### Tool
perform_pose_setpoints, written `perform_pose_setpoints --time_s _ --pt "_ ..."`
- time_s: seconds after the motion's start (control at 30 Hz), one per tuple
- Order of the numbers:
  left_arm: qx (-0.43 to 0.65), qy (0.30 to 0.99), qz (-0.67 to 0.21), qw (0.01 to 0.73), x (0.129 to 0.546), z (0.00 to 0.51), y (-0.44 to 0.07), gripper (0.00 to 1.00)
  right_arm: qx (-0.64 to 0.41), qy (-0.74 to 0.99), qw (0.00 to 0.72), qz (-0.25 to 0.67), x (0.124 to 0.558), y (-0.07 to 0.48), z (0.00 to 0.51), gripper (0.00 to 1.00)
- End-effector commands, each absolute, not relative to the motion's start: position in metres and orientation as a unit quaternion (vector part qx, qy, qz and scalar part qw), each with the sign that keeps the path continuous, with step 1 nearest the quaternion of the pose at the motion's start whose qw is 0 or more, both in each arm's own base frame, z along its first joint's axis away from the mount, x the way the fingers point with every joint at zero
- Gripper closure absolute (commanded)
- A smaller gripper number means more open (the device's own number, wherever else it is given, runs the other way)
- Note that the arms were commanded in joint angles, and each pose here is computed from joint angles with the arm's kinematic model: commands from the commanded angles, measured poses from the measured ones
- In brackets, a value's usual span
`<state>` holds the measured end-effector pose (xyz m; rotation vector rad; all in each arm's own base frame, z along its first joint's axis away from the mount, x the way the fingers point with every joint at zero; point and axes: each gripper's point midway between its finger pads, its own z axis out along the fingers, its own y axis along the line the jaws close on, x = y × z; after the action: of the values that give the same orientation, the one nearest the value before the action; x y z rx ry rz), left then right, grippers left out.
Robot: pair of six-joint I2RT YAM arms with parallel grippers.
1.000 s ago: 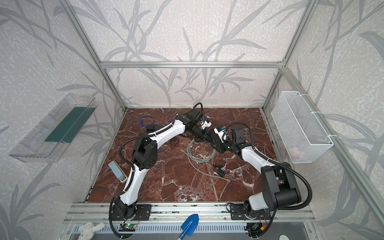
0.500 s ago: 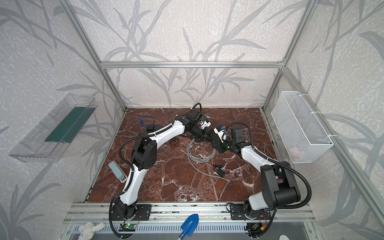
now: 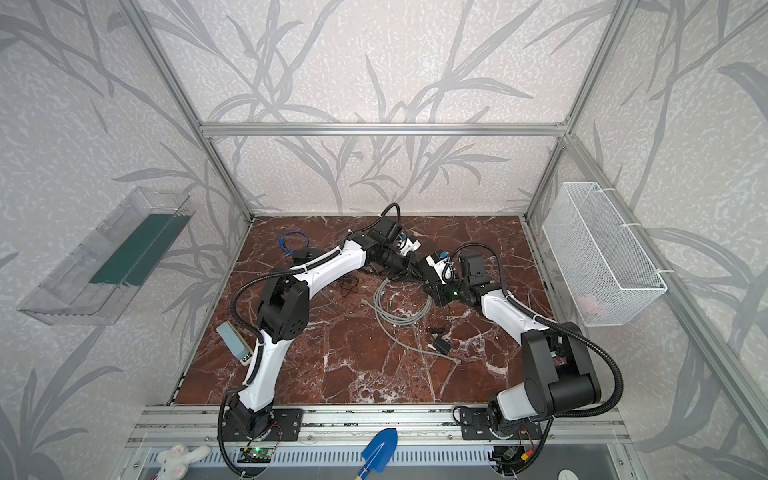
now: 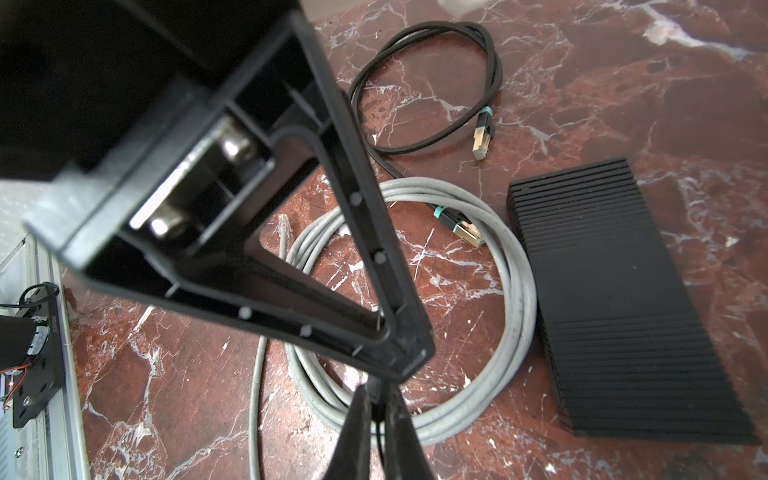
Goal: Insert the plug into the switch port
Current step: 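Lift the barrel plug with the right gripper while the left gripper draws back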
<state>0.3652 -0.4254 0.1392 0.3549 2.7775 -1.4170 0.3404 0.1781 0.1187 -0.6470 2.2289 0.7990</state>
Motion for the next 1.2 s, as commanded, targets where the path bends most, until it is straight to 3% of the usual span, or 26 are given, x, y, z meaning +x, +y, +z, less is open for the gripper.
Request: perform_pose_setpoints --time_s 0.0,0.13,0.2,0.43,0.63,0.83,1.07,1.17 --pt "0.116 0.881 -0.459 0.014 0.362 0.160 -0.422 0.92 -0.243 0.849 0.361 0.300 0.349 0.178 0.135 0.92" --pt "0.117 0.893 -0.433 0.037 0.372 0.155 -0.411 0.72 -0.241 0.860 0.361 0.269 0.349 0.168 0.134 0.94" --pt "0.121 0.905 -0.403 0.066 0.387 0.150 -0.398 0.68 -0.249 0.873 0.344 0.243 0.347 0.160 0.129 0.94" --pt "0.178 0.930 -0.272 0.173 0.450 0.121 -0.365 0.63 -0.231 0.937 0.245 0.093 0.351 0.108 0.093 0.94" --pt "0.210 0.919 -0.259 0.210 0.484 0.107 -0.380 0.60 -0.238 0.959 0.151 -0.003 0.346 0.072 0.057 0.95" --pt "0.213 0.909 -0.276 0.227 0.505 0.087 -0.397 0.55 -0.247 0.963 0.104 -0.010 0.339 0.064 0.031 0.96" --pt "0.205 0.905 -0.313 0.200 0.502 0.065 -0.411 0.53 -0.294 0.945 0.142 0.009 0.350 0.068 0.018 0.98" --pt "0.209 0.903 -0.324 0.192 0.498 0.060 -0.415 0.52 -0.331 0.935 0.123 0.011 0.352 0.068 0.012 0.98"
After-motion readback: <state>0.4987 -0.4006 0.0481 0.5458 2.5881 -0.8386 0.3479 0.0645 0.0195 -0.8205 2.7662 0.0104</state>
